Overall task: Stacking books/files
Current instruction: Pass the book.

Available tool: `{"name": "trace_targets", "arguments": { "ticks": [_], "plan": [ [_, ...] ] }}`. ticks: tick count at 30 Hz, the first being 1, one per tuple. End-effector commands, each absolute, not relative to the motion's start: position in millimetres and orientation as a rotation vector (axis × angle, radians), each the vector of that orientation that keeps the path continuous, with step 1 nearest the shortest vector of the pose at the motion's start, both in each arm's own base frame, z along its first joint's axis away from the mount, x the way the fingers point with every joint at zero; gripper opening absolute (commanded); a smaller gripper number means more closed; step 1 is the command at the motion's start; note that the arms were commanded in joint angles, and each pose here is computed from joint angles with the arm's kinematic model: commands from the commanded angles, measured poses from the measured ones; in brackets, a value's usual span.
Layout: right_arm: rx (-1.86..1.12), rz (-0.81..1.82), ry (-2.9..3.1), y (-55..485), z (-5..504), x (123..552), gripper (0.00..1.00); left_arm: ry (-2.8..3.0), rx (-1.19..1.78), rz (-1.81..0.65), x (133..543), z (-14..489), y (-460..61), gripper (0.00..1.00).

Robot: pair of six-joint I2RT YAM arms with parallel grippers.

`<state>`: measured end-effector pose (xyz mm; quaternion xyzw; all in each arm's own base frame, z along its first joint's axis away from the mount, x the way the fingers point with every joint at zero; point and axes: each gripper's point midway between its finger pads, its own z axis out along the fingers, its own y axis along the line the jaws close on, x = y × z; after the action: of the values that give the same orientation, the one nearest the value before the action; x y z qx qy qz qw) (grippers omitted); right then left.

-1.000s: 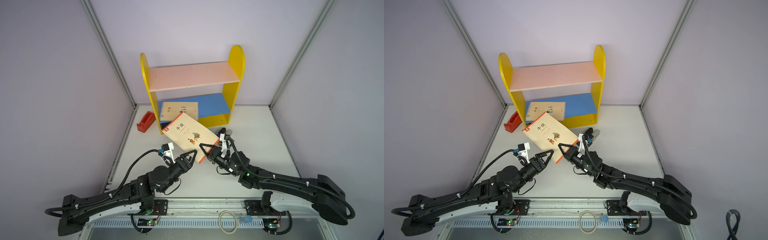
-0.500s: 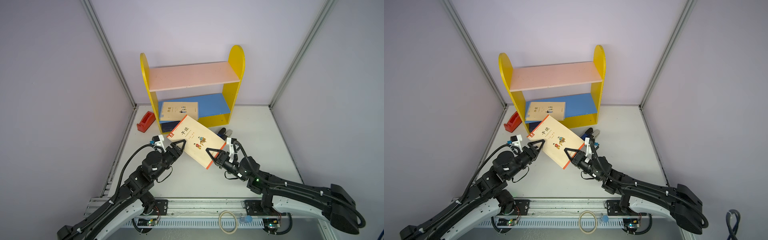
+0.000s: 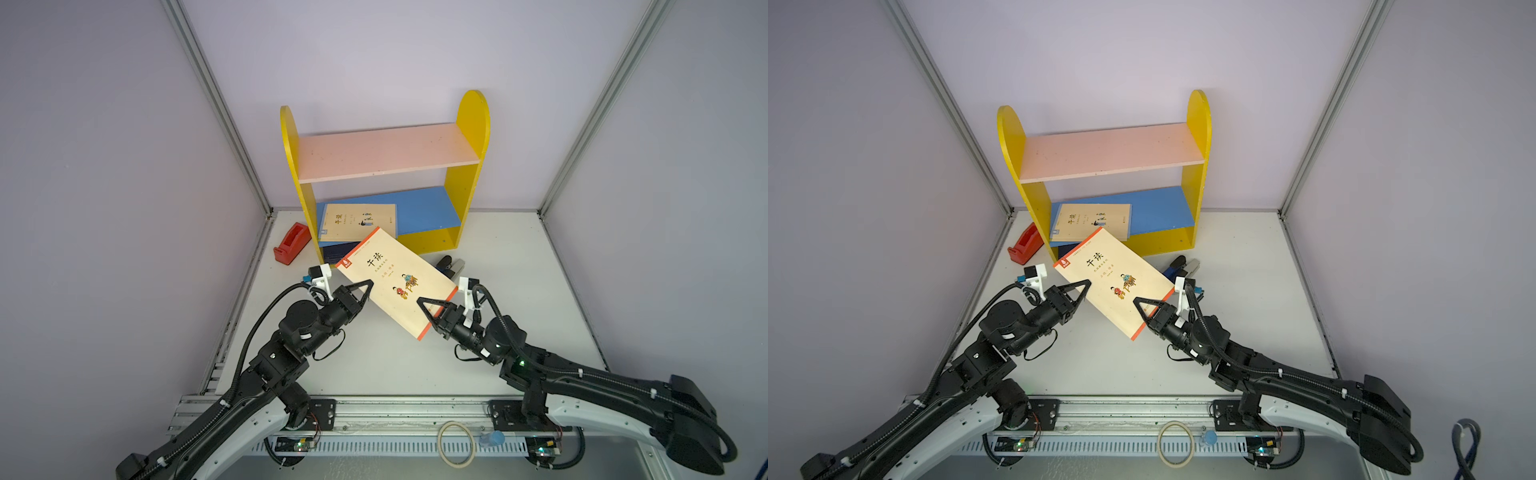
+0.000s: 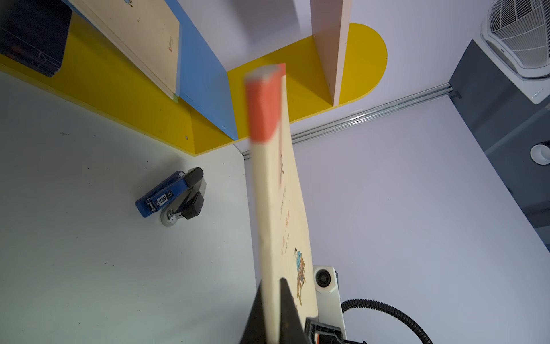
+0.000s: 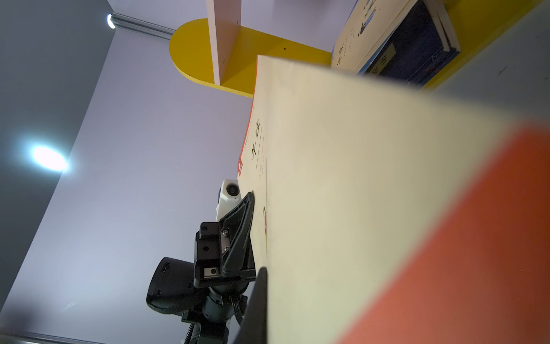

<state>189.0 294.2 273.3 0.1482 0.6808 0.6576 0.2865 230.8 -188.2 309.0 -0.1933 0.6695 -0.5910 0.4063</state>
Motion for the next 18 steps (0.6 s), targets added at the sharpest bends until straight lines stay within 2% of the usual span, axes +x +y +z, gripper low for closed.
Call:
{"name": "trace_targets", "arguments": {
  "ticks": [1,5,11,18],
  "plan": [
    [0.409,1.769,1.772,293,286,190,0.26,1.630,-0.571,-1.500,235,313,-178,0.00],
    [0.422,1.710,1.768,303,296,183,0.33,1.583,-0.691,-1.504,239,303,-168,0.00],
    [0.526,1.718,1.781,328,290,178,0.35,1.532,-0.788,-1.423,240,298,-152,0.00],
    [0.633,1.656,1.726,335,284,182,0.24,1.480,-0.857,-1.322,236,297,-131,0.00]
  ]
}}
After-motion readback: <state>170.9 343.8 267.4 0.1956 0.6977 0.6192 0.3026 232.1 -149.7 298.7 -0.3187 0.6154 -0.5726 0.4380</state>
